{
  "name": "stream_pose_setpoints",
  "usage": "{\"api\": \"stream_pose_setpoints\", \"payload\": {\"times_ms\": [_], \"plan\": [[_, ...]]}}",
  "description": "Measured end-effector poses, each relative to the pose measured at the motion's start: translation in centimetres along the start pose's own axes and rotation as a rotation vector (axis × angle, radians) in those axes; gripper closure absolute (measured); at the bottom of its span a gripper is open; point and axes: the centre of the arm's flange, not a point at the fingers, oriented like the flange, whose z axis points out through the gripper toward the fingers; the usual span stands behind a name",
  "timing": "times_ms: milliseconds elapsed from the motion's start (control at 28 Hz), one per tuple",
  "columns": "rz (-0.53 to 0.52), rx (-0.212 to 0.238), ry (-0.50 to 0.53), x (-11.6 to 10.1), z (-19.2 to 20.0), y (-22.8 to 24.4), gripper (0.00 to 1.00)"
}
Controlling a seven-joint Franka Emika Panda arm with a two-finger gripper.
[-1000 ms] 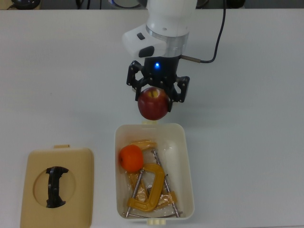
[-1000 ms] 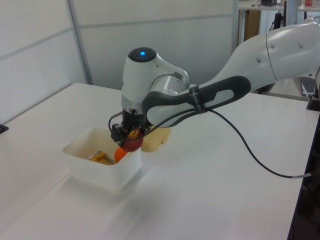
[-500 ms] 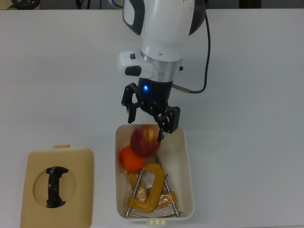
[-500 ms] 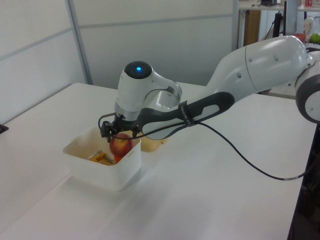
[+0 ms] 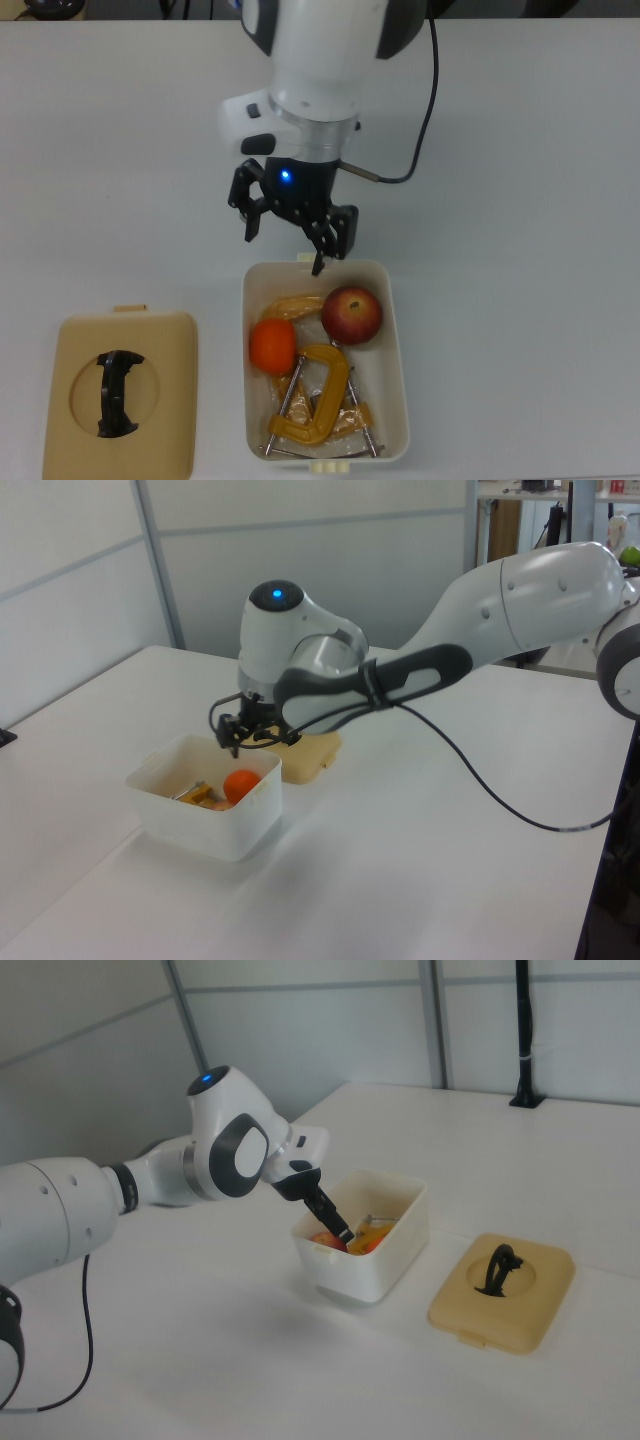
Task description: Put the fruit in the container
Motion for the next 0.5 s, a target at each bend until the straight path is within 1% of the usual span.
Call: {"api": "stream_pose_setpoints", "payload": {"times_ms": [36, 143, 214, 357, 429, 500], "plan": [[-0.050, 0.005, -0.058, 0.1, -0.1, 0.9, 0.00], [-0.169, 0.018, -0.169, 0.1, -0.7, 3.1, 0.00], [-0.267, 0.021, -0.239, 0.2, -1.5, 4.8, 0.00], [-0.397, 0.014, -0.323, -0.1, -3.1, 7.0, 0.00], [-0.450, 0.009, -0.364, -0.4, -3.8, 7.8, 0.00], [-0.479, 0.007, -0.385, -0.4, -4.3, 8.4, 0.00]]}}
